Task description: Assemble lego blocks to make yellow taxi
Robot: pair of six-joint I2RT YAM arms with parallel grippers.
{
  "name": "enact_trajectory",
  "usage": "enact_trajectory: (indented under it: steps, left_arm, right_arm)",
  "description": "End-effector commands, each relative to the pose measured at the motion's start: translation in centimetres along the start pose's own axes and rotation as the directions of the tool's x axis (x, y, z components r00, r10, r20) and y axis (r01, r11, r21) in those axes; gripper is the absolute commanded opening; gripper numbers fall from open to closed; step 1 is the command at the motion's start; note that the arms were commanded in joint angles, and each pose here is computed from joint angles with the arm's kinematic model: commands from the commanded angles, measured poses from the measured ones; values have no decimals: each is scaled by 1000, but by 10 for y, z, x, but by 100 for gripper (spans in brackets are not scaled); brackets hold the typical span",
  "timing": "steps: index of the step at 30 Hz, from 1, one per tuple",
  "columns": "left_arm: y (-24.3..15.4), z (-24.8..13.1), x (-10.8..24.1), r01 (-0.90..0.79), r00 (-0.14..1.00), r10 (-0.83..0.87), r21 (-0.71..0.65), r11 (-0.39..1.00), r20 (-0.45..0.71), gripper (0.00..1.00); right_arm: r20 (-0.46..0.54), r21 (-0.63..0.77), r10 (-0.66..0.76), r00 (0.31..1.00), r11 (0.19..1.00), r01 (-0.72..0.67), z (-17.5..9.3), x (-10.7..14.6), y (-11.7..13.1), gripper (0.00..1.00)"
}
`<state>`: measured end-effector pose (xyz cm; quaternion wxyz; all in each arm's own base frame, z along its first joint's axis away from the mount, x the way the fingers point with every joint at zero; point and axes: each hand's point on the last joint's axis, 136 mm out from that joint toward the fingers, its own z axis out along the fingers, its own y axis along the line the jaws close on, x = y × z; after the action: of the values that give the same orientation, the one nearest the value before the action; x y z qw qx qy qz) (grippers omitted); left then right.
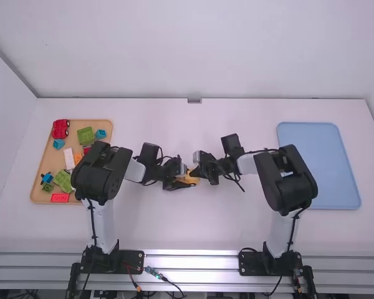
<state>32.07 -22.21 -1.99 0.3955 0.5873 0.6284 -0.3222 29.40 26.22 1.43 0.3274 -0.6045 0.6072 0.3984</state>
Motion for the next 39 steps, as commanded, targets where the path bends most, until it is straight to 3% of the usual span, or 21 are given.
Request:
enact_trajectory:
  steps: [1, 18, 27, 39]
  left_arm:
    - [-6, 2, 43, 23, 985, -31, -46, 999, -169, 5]
    - [-5, 2, 42, 22, 985, -30, -46, 999, -169, 4]
    - [-5, 2, 42, 22, 985, -29, -46, 999, -169, 4]
    - [-4, 2, 42, 21, 986, -29, -47, 999, -167, 4]
  right_arm:
    - [-162, 48, 29, 986, 999, -22, 7, 34, -9, 0]
    - [-311, 113, 111, 944, 990, -80, -9, 62, -15, 0]
    - [-372, 125, 111, 922, 990, -68, -17, 64, -12, 0]
    - [-351, 148, 96, 932, 988, -46, -10, 65, -11, 0]
